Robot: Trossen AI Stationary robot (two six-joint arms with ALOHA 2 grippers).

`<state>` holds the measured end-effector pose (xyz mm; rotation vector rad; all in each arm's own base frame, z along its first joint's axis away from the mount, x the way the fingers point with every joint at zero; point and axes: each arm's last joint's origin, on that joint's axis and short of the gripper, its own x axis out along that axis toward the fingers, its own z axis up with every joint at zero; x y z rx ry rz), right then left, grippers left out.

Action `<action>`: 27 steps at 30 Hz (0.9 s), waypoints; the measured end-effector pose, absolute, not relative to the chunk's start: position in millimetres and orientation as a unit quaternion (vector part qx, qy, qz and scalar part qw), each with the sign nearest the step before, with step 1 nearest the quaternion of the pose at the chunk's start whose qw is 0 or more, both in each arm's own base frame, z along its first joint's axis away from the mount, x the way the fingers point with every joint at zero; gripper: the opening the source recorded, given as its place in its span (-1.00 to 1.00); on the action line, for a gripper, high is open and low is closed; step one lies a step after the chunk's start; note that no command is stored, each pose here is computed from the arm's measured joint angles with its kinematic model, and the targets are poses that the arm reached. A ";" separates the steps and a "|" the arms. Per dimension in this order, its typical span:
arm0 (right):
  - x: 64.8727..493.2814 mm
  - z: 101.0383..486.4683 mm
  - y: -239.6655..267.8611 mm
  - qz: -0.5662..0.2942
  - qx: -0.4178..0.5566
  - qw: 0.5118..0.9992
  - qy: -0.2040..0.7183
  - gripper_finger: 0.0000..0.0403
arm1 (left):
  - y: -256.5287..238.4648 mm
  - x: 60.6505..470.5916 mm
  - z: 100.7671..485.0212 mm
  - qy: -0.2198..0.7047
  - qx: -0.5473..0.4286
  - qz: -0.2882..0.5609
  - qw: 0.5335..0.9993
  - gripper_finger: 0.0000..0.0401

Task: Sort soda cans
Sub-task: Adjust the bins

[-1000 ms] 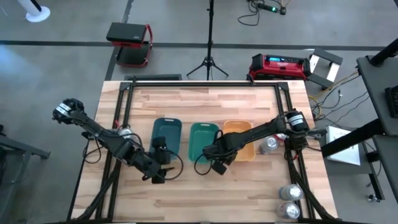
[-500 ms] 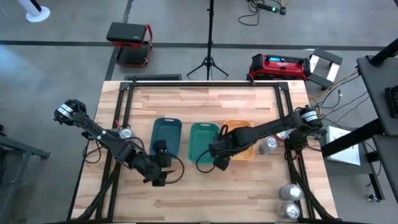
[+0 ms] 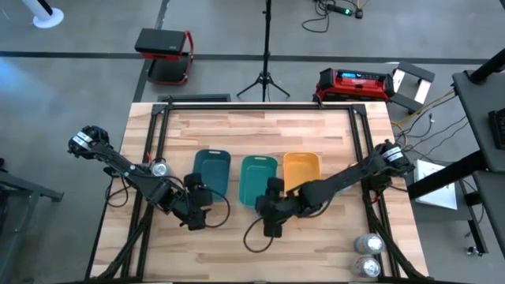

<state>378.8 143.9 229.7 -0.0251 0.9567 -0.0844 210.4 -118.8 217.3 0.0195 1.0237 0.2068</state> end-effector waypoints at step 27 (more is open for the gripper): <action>375.4 210.9 143.4 0.006 -0.067 0.851 0.522 0.23 | -107.5 234.2 172.1 0.500 -0.119 0.077 0.854 -0.75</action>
